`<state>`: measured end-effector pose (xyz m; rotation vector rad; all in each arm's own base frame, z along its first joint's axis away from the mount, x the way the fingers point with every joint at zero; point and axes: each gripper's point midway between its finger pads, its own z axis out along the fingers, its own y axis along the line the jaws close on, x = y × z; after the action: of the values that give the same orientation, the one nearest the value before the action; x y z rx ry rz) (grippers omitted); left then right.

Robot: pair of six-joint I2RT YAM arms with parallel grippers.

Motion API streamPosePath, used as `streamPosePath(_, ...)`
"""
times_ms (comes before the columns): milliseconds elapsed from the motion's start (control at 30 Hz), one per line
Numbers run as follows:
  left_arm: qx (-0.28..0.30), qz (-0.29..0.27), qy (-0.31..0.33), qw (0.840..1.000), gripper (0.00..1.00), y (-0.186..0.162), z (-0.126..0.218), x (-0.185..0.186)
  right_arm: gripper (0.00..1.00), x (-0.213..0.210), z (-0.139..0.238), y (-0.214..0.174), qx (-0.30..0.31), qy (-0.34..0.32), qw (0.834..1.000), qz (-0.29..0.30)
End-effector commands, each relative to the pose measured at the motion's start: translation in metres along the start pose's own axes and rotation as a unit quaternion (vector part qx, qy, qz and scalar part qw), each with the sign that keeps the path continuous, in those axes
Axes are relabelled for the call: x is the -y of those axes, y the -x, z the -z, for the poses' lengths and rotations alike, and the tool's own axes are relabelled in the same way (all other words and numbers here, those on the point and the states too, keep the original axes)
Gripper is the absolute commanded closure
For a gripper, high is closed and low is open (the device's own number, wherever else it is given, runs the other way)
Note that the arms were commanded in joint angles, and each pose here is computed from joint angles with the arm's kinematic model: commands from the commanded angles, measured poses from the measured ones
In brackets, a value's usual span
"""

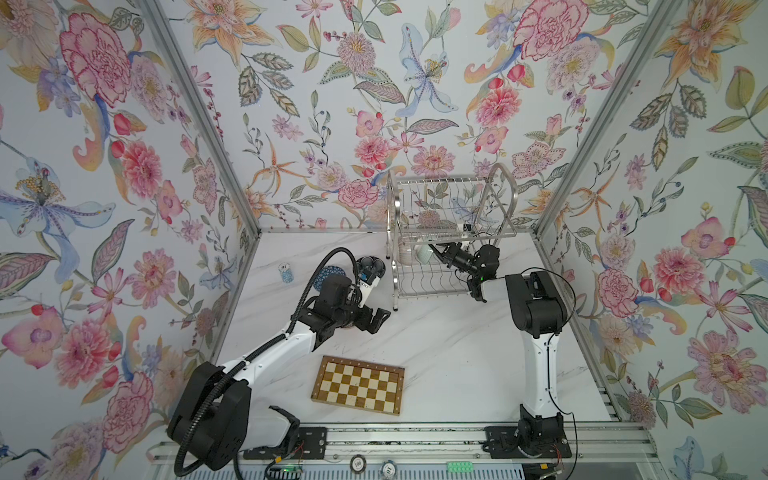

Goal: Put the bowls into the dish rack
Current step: 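Lower the mint-green bowl upright into the rack slots beside the striped bowl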

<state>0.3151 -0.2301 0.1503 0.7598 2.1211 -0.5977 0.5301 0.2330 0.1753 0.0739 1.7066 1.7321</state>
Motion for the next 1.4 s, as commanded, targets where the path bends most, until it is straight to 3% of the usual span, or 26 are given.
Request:
streamPosePath(0, -0.006, -0.007, -0.008, 1.000, 0.01, -0.002, -0.002, 0.004, 0.98, -0.027, -0.007, 0.008, 0.002, 0.027, 0.999, 0.047)
streamPosePath(433, -0.005, -0.007, -0.009, 1.000, 0.01, -0.001, -0.001, 0.004, 0.98, -0.029, -0.015, 0.002, -0.018, 0.027, 0.998, 0.052)
streamPosePath(1367, -0.010, -0.006, -0.010, 1.000, 0.01, -0.004, -0.003, 0.005, 0.95, 0.020, -0.015, -0.005, -0.095, -0.032, 0.993, 0.068)
